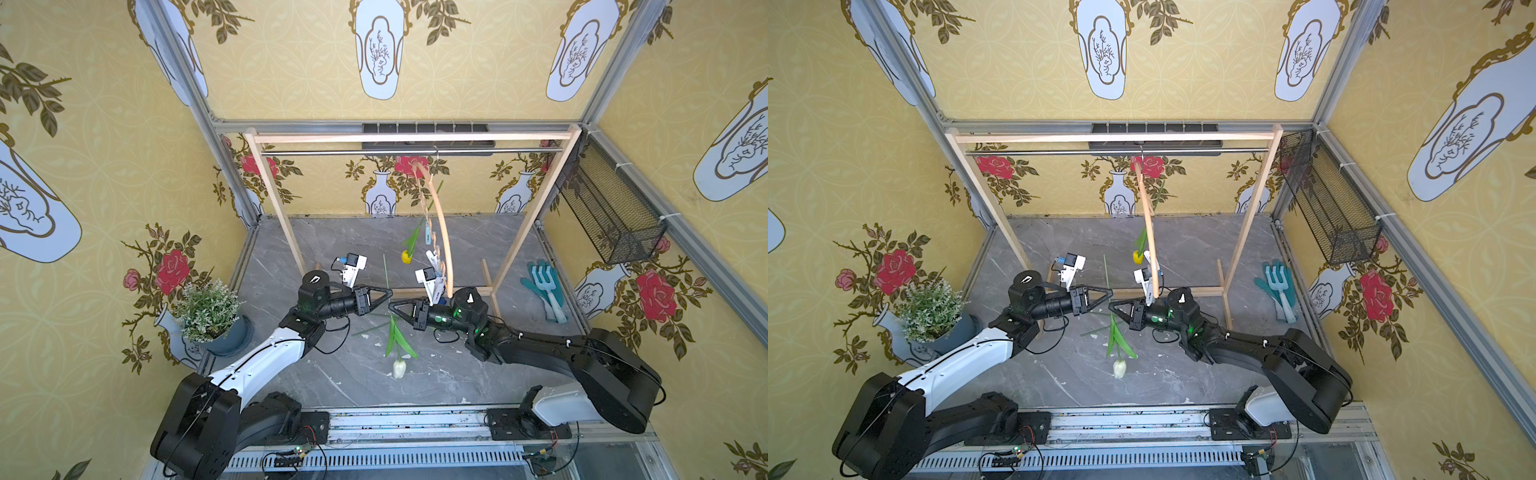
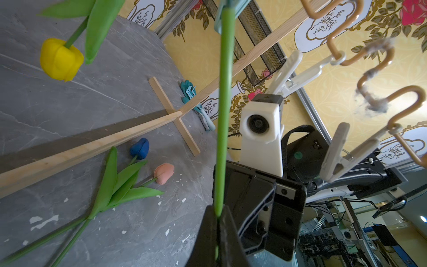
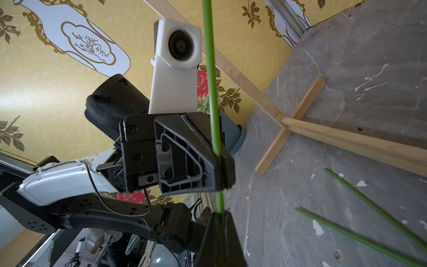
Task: Dry the flowers on a clothes hanger
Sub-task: Pick up the flower at the center of the board, then open the clamp at the hanger.
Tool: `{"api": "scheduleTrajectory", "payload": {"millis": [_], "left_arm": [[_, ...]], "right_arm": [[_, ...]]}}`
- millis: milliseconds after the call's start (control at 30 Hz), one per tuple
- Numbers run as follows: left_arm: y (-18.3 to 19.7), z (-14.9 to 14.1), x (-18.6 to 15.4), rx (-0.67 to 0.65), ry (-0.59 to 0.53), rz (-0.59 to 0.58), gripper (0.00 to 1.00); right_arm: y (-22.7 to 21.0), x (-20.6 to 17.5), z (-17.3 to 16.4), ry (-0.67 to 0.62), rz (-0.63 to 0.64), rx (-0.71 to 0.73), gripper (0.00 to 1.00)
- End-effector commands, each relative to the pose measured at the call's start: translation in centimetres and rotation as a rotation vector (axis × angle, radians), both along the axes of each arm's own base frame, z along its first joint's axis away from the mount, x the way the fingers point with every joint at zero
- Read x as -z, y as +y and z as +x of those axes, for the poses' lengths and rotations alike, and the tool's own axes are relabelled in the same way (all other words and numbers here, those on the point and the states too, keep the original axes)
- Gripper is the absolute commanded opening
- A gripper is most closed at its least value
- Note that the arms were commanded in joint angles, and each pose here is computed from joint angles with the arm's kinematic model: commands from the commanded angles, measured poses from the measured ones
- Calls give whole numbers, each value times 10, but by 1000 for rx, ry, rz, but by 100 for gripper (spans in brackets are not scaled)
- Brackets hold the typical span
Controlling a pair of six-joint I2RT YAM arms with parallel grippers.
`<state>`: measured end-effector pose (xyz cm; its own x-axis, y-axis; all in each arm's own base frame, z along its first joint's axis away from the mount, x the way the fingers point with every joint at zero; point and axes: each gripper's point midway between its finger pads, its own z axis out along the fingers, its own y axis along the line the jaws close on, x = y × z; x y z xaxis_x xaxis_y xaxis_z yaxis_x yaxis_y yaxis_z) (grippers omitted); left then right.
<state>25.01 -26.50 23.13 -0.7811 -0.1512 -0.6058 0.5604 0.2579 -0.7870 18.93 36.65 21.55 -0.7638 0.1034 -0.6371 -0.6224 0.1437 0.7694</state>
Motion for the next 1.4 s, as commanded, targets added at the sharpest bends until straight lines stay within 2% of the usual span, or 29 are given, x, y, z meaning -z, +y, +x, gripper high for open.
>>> {"api": "scheduleTrajectory", "payload": {"millis": [0, 33, 67, 133, 167, 367, 667, 833, 1133, 1367], "left_arm": [[1, 3, -6, -12, -35, -15, 0], [1, 3, -6, -16, -35, -14, 2], [1, 4, -6, -21, -34, -14, 11], [3, 7, -5, -49, -29, -2, 36], [5, 10, -5, -66, -30, 7, 44], [17, 20, -18, -165, -78, 67, 62], [48, 35, -22, -370, -126, 203, 65], [64, 41, -24, -467, -135, 237, 67], [83, 48, -35, -583, -146, 245, 68], [84, 45, -39, -577, -158, 238, 71]], "right_arm": [[2, -2, 0, -8, 8, -2, 0], [2, -1, -1, -6, 6, -4, 0], [2, -1, -1, -6, 7, -2, 0], [1, -1, 0, -6, 6, 4, 0], [1, 0, 0, -3, 5, 5, 0], [-2, 6, 1, 11, -26, 22, 0], [-8, 33, 0, 73, -127, 59, 0], [-19, 53, -1, 116, -203, 124, 0], [-66, 77, 6, 172, -328, 326, 0], [-107, 80, 13, 184, -397, 461, 0]]}}
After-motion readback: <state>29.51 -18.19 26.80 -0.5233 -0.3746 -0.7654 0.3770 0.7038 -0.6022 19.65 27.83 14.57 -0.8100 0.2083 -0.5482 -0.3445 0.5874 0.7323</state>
